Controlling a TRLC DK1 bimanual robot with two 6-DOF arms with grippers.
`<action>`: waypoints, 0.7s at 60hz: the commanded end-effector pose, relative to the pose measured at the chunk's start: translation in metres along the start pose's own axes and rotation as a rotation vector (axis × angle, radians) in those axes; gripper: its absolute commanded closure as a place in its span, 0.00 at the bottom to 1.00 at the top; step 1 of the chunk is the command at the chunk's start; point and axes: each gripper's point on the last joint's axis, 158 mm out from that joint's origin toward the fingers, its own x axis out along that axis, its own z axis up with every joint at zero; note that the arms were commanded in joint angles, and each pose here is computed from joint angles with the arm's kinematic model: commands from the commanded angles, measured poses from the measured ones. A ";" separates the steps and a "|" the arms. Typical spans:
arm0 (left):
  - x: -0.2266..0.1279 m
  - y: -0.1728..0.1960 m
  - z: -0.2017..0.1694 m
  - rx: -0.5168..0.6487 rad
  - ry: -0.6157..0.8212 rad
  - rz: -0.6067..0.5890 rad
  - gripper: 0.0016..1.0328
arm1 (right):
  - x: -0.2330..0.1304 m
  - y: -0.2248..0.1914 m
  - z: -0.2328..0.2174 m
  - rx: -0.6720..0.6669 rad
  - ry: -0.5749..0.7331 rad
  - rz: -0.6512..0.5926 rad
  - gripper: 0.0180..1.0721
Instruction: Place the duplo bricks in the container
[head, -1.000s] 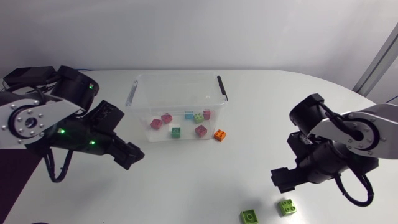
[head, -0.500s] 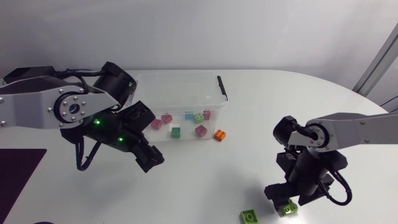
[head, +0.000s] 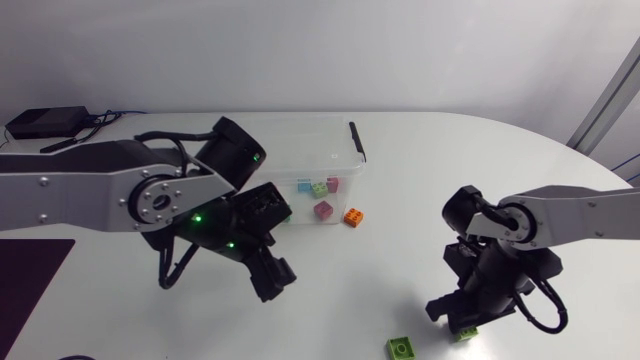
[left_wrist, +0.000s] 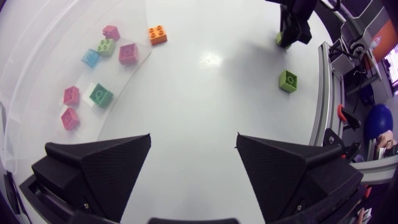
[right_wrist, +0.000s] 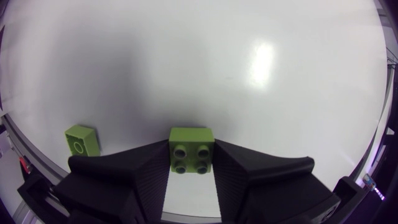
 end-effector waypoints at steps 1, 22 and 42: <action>0.014 -0.010 0.002 0.059 0.015 -0.027 0.07 | -0.015 0.001 0.005 -0.009 -0.064 0.003 0.75; 0.050 -0.061 0.042 0.233 -0.019 -0.091 0.07 | -0.109 0.005 0.045 0.026 -0.369 0.076 0.75; 0.098 -0.109 0.044 0.311 0.084 -0.197 0.07 | -0.147 -0.032 0.064 0.189 -0.489 0.144 0.75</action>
